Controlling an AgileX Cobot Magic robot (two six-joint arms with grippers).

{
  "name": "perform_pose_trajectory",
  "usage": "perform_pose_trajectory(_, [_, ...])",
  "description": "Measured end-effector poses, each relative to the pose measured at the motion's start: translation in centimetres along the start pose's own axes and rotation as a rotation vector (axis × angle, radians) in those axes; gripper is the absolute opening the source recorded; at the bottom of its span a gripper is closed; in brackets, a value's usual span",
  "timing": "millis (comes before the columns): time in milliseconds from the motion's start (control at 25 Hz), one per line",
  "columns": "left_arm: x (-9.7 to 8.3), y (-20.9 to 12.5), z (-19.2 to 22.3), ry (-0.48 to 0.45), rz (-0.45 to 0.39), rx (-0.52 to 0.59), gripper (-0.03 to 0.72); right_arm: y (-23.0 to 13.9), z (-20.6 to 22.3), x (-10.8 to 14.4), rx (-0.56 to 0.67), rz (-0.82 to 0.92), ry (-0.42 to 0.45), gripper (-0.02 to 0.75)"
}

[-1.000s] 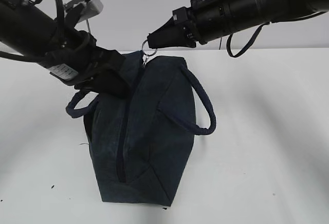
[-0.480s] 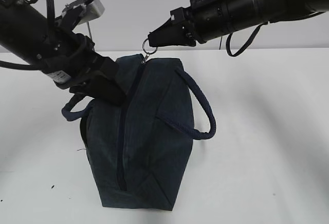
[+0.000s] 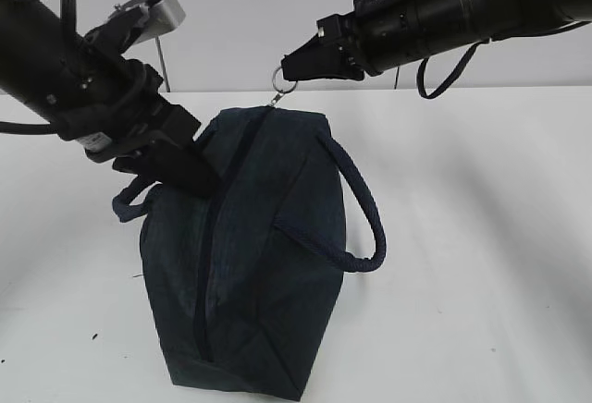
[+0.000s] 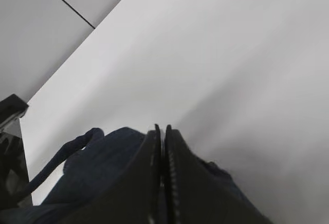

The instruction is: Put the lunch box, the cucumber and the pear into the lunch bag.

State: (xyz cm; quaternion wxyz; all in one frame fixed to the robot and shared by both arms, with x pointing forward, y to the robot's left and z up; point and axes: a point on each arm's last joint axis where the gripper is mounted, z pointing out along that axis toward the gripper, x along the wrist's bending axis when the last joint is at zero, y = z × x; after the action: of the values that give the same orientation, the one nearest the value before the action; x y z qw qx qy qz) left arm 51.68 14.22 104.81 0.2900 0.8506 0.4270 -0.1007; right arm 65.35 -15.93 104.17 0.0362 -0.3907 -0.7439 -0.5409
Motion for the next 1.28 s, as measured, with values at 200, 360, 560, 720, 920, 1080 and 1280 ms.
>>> perform_pose_trajectory(200, [-0.2,-0.1,-0.5,0.014,0.022,-0.001,-0.006,0.2,0.8,-1.3,0.008,0.019,0.004,0.006])
perform_pose_trajectory(360, [-0.3,-0.3,-0.7,0.019,0.032,0.008,-0.006,-0.5,1.7,-2.3,0.035,0.061,0.018,0.006])
perform_pose_trajectory(560, [-0.3,-0.2,-0.7,0.023,0.032,0.001,-0.001,-0.9,1.9,-2.6,0.049,0.078,0.033,0.006])
perform_pose_trajectory(720, [-0.6,0.6,-1.6,0.032,0.060,-0.019,0.115,-0.9,1.9,-2.5,0.053,0.079,0.042,0.006])
perform_pose_trajectory(920, [-1.4,2.2,-4.4,0.106,0.058,-0.065,0.362,-1.0,1.8,-2.4,0.059,0.079,0.053,0.006])
perform_pose_trajectory(1080, [-1.5,3.6,-5.7,0.157,0.057,-0.149,0.404,-1.0,1.8,-2.4,0.060,0.080,0.054,0.006])
perform_pose_trajectory(1280, [-0.4,5.6,-4.7,0.173,0.053,-0.167,0.408,-1.0,1.8,-2.4,0.060,0.080,0.054,0.006])
